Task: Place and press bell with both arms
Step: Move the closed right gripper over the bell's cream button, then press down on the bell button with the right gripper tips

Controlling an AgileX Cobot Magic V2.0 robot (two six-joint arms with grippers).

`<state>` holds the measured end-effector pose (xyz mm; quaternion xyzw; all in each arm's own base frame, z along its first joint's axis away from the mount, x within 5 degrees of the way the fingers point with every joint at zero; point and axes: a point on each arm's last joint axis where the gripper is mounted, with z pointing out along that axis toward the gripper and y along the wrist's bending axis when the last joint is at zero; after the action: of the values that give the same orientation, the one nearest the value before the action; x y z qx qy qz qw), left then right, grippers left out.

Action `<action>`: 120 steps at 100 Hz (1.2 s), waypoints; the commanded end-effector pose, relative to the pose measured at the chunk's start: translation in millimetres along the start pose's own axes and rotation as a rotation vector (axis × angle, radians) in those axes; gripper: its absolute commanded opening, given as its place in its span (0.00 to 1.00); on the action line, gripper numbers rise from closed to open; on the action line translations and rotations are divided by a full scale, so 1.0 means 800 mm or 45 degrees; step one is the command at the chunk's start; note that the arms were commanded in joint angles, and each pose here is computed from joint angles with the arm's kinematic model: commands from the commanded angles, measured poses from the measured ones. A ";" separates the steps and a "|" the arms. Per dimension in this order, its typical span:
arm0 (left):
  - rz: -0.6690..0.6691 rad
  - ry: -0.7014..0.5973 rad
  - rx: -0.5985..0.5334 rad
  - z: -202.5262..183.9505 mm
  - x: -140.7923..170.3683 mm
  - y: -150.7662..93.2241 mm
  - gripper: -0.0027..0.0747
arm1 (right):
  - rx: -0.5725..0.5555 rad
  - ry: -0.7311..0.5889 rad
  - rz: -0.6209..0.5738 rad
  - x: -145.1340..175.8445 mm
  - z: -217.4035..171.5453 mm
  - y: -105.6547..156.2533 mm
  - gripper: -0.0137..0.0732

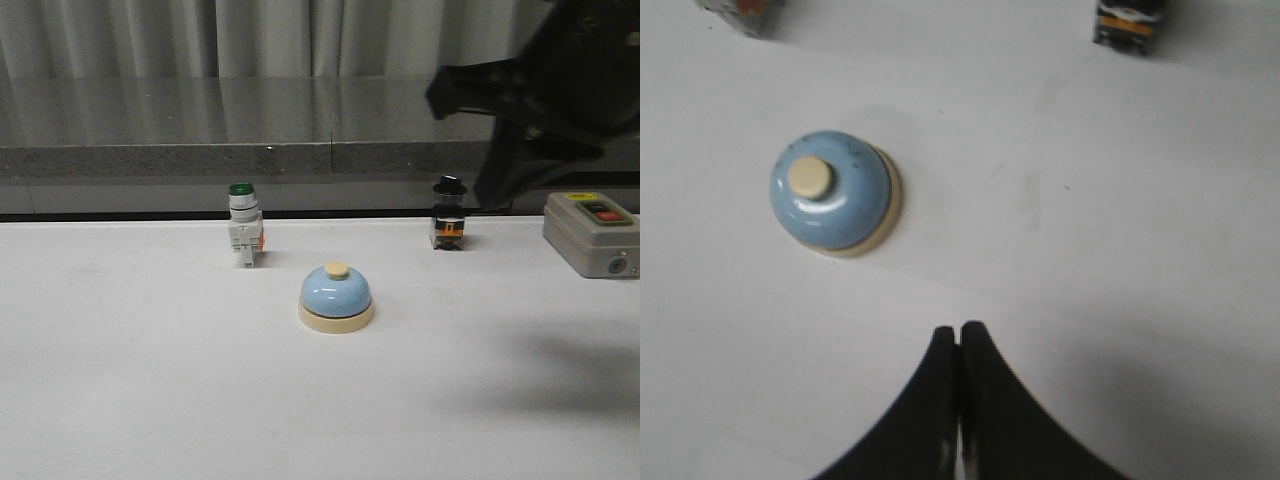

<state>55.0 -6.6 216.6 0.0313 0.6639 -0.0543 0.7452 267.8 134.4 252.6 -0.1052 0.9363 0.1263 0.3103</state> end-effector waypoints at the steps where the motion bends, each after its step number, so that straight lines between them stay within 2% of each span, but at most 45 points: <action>1: -0.022 -0.072 -0.001 -0.002 0.012 0.001 0.01 | -0.052 -0.127 -0.039 -0.035 0.003 0.019 0.08; 19: -0.022 -0.072 -0.001 -0.002 0.012 0.001 0.01 | -0.086 -0.108 -0.081 -0.061 0.039 0.047 0.08; 43: -0.022 -0.072 -0.001 -0.002 0.012 0.001 0.01 | -0.097 -0.064 -0.106 -0.071 0.081 0.064 0.08; 78: -0.022 -0.072 -0.001 -0.002 0.012 0.001 0.01 | -0.103 -0.021 -0.102 -0.064 0.099 0.070 0.08; 120: -0.022 -0.072 -0.001 -0.002 0.012 0.001 0.01 | -0.129 -0.045 -0.120 -0.061 0.106 0.082 0.08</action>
<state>55.0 -6.6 216.6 0.0313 0.6639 -0.0543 0.7452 330.6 224.8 199.7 -0.1621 0.9380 0.1391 0.2731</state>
